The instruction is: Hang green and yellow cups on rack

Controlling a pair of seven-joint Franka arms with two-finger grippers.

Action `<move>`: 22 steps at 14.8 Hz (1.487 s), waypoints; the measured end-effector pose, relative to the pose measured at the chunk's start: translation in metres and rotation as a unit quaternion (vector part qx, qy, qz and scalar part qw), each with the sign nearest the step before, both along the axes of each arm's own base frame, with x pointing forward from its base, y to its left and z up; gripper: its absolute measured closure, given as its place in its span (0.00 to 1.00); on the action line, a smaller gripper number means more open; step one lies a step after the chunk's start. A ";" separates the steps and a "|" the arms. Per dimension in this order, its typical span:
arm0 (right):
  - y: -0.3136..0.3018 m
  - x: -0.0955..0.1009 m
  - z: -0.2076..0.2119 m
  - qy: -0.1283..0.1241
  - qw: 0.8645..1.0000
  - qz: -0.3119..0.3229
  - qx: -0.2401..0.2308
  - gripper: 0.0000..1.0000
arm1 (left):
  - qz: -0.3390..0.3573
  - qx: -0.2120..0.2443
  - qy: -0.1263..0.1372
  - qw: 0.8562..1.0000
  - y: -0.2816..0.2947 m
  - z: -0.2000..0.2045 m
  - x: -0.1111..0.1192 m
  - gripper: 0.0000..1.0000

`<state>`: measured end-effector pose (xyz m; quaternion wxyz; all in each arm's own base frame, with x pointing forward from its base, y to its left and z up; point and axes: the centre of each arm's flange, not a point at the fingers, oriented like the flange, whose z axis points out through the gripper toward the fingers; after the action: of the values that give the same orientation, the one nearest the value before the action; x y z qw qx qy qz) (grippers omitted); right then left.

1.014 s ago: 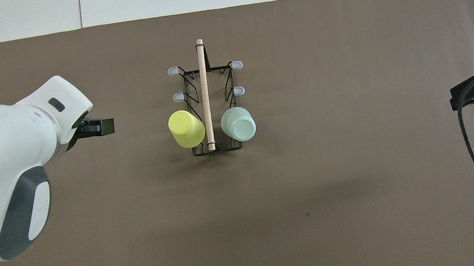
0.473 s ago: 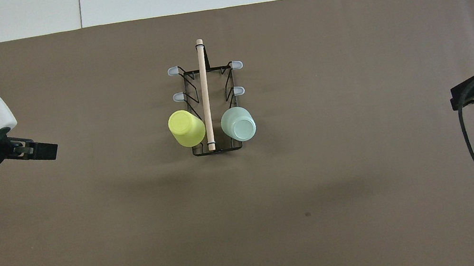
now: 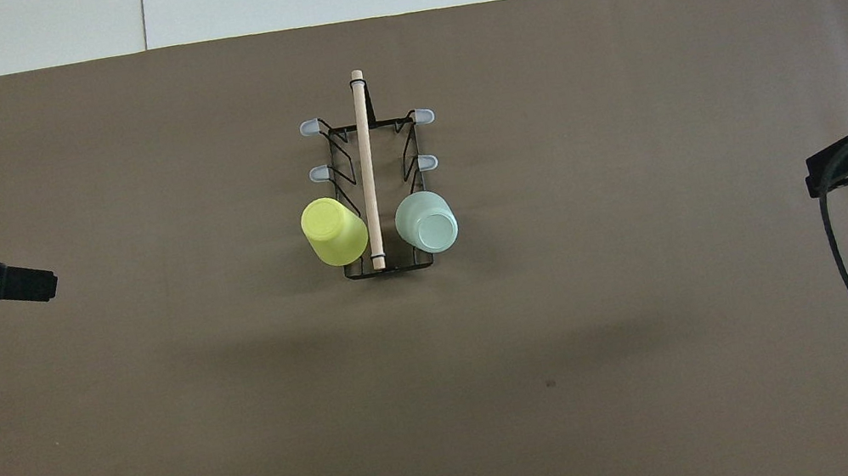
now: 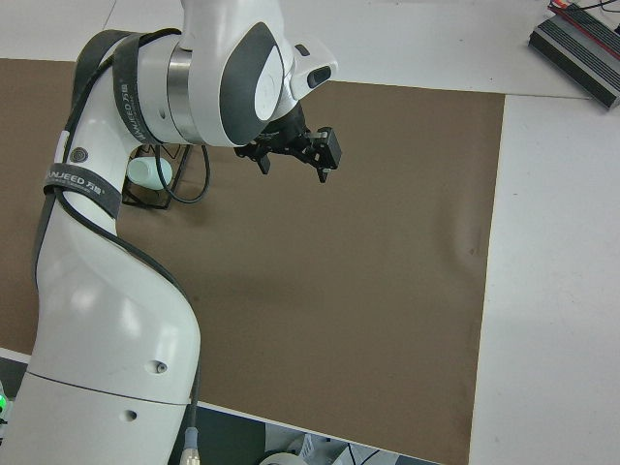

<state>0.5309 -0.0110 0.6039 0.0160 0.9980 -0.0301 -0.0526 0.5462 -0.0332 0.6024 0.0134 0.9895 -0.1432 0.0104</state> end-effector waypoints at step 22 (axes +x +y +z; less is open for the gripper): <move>0.000 0.000 0.000 0.000 1.000 0.000 0.000 0.00 | 0.051 -0.004 0.045 0.998 0.008 0.018 -0.002 0.00</move>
<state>0.5309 -0.0110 0.6039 0.0160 0.9980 -0.0301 -0.0525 0.5437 -0.0249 0.6204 0.0231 0.9949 -0.0920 -0.0328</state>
